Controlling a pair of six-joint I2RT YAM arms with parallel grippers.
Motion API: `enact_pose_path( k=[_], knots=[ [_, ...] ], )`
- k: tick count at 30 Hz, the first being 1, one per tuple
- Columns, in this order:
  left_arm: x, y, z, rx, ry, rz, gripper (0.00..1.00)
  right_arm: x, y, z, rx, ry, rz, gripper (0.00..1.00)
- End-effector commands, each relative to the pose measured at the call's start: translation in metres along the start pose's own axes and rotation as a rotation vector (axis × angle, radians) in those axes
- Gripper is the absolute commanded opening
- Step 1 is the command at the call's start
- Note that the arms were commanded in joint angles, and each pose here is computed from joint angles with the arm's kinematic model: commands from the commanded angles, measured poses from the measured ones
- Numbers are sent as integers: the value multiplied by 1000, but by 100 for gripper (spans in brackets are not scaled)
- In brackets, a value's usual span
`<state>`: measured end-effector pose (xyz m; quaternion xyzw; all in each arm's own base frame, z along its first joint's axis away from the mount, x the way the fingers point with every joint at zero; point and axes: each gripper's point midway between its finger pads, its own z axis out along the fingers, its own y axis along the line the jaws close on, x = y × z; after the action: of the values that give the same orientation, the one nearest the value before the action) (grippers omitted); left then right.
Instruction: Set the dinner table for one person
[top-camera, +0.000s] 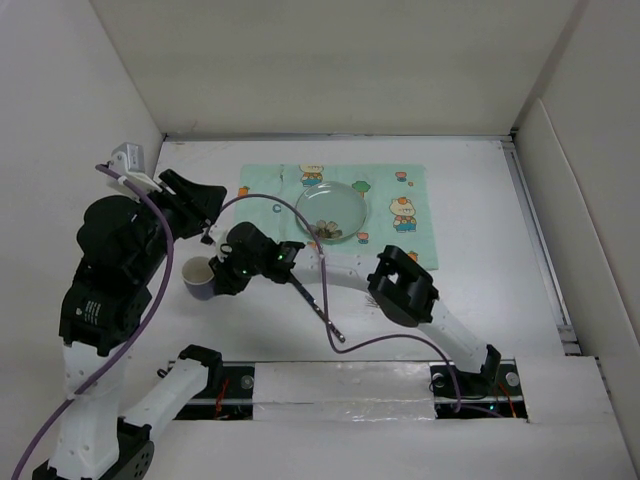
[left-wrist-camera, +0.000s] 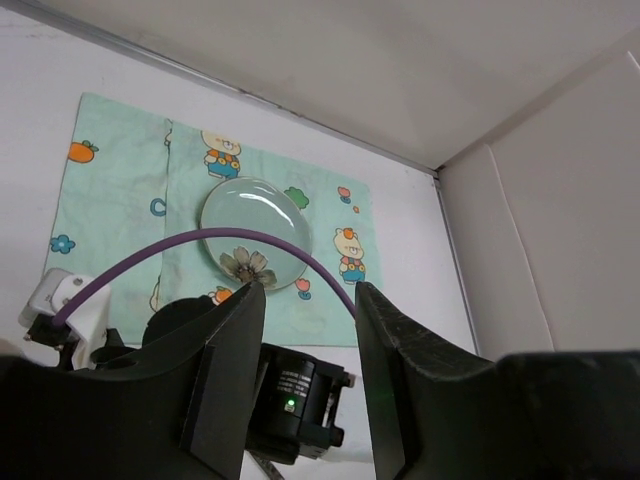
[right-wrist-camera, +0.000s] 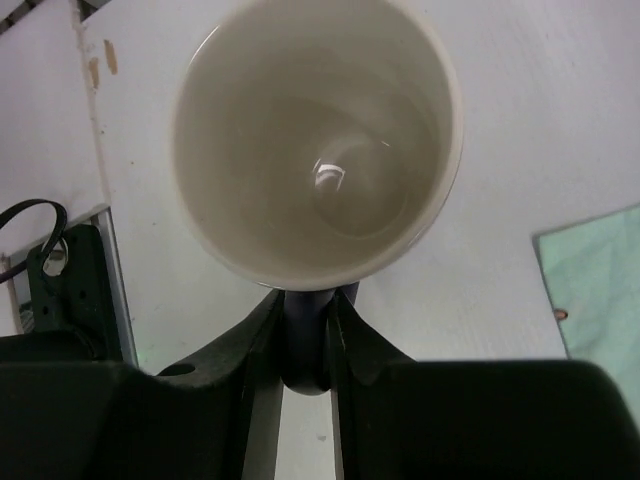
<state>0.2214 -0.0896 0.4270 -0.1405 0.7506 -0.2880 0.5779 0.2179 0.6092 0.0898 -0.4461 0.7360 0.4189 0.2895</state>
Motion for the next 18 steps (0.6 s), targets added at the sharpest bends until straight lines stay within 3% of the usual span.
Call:
enact_pose_path(
  k=[1,5,9,12,18],
  knots=[
    [-9,-2,0,14,-53,-9,38,-51,21,-25,20,-138,10,0],
    [-9,0,4,11,-61,-15,37,-108,46,-70,7,-284,29,0],
    [-14,4,10,-10,-92,-7,37,-155,38,-127,92,-408,71,0],
    [-17,2,18,0,-105,8,38,-174,6,-186,178,-491,108,0],
    [-10,-10,43,64,-52,45,39,-150,-118,-313,493,-587,241,0]
  ],
)
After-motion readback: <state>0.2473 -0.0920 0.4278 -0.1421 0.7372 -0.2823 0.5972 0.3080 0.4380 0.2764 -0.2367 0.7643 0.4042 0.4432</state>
